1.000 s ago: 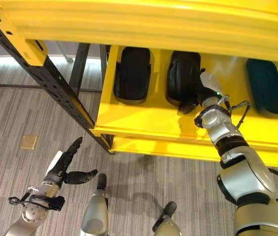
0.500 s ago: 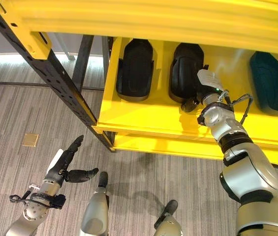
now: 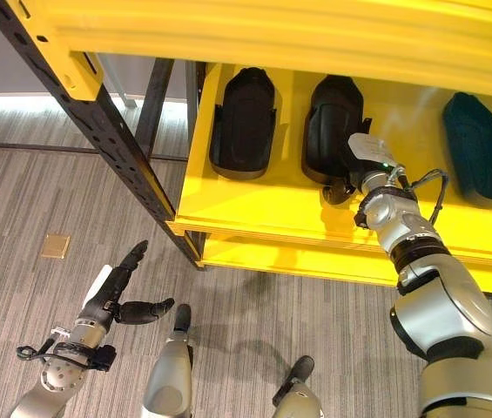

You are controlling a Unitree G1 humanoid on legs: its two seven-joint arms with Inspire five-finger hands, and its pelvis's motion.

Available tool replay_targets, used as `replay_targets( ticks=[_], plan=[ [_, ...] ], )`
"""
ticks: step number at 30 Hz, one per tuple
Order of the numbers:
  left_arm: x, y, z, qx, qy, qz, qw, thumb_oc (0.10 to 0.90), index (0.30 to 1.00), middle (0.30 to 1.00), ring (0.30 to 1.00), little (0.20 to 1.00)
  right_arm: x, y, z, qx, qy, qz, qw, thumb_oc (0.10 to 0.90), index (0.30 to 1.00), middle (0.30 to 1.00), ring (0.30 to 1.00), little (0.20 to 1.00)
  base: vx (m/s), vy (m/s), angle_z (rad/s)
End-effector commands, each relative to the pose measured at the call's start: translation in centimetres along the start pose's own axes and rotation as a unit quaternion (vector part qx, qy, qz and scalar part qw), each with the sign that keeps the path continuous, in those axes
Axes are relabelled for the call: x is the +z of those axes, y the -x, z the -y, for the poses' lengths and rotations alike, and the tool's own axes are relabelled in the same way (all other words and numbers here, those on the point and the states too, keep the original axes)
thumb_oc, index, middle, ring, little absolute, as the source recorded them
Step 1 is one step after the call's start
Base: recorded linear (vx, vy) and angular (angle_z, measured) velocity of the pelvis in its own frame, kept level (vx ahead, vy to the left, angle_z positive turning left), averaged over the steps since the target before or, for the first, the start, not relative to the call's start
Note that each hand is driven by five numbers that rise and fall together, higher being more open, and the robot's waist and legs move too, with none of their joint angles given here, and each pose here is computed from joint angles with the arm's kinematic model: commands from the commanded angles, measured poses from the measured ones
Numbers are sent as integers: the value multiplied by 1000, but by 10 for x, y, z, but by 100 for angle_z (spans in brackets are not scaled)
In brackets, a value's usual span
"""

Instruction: Move parts from the plastic box to the shelf.

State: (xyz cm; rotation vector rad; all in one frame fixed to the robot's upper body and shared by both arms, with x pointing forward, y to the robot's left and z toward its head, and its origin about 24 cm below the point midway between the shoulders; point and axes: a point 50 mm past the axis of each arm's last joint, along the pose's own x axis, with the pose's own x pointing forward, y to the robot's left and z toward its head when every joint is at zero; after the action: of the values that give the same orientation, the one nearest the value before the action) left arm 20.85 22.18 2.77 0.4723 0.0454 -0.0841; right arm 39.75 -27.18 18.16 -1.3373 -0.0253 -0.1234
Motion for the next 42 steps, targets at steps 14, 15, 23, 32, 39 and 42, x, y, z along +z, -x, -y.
replay_targets(
  ticks=[14,15,23,32,39,42],
  plan=[
    [33,0,-10,26,9,99,995,900,1000,1000,1000,1000,-52,14,10,-1,56,-96,994,900,1000,1000,1000,1000,2,-1,3],
    [32,0,-10,26,10,99,995,900,1000,1000,1000,1000,-53,15,10,-1,56,-98,994,900,1000,1000,1000,1000,0,0,0],
    [32,1,-11,26,10,97,995,900,1000,1000,1000,1000,-61,18,9,2,56,-116,992,900,1000,1000,1000,1000,0,0,0],
    [31,1,-12,23,7,94,995,900,1000,1000,1000,1000,-71,23,8,1,45,-137,990,900,1000,1000,1000,1000,0,0,0],
    [30,1,-12,23,7,90,996,900,1000,1000,1000,1000,-79,26,10,-2,40,-151,988,900,1000,1000,1000,1000,0,0,0],
    [30,2,-12,23,7,89,996,900,1000,1000,1000,1000,-83,29,12,-3,40,-159,986,900,1000,1000,1000,1000,0,0,0]
  ],
)
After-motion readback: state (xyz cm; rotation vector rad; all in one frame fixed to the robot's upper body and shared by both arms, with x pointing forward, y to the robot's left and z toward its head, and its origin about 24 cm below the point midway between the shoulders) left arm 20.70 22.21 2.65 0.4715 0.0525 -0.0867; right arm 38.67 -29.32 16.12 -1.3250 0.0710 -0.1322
